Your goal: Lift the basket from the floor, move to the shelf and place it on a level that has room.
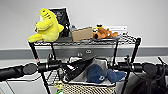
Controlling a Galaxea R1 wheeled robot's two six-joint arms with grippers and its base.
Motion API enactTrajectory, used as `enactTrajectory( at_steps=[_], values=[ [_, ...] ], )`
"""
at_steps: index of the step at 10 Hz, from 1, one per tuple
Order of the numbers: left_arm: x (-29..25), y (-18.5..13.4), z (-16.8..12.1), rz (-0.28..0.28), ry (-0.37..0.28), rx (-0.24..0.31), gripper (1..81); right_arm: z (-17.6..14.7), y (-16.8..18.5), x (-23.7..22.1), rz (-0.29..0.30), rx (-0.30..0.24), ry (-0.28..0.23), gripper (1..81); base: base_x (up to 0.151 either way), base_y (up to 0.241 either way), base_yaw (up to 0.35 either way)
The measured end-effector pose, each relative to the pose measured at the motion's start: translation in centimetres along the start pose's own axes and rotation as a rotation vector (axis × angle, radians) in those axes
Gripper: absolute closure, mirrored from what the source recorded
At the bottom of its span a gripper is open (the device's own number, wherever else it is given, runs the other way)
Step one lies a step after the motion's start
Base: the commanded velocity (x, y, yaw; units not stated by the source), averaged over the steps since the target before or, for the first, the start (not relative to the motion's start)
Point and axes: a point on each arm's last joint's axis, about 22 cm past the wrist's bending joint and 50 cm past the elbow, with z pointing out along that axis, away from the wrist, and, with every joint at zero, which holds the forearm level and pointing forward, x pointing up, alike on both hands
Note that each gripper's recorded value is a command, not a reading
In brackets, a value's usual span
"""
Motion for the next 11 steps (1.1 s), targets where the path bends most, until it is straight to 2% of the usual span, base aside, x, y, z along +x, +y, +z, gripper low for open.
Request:
enactTrajectory(
  at_steps=[2, 5, 9, 11],
  values=[
    [2.5, 0.0, 0.5, 0.036, 0.010, 0.013, 81.1, 0.8, 0.8, 2.0, -0.020, -0.022, 0.013, 81.1, 0.000, 0.000, 0.000],
    [4.0, -1.6, 1.2, 0.047, 0.023, 0.044, 81.1, 1.7, 1.6, 4.5, -0.056, -0.057, 0.026, 81.1, 0.000, 0.000, 0.000],
    [5.7, -5.4, 3.0, 0.065, 0.023, 0.113, 81.1, 2.8, 3.7, 7.4, -0.083, -0.112, 0.050, 81.1, 0.000, 0.000, 0.000],
    [6.8, -7.3, 3.7, 0.074, 0.033, 0.150, 81.1, 3.8, 5.0, 8.0, -0.091, -0.142, 0.046, 81.1, 0.000, 0.000, 0.000]
  ],
)
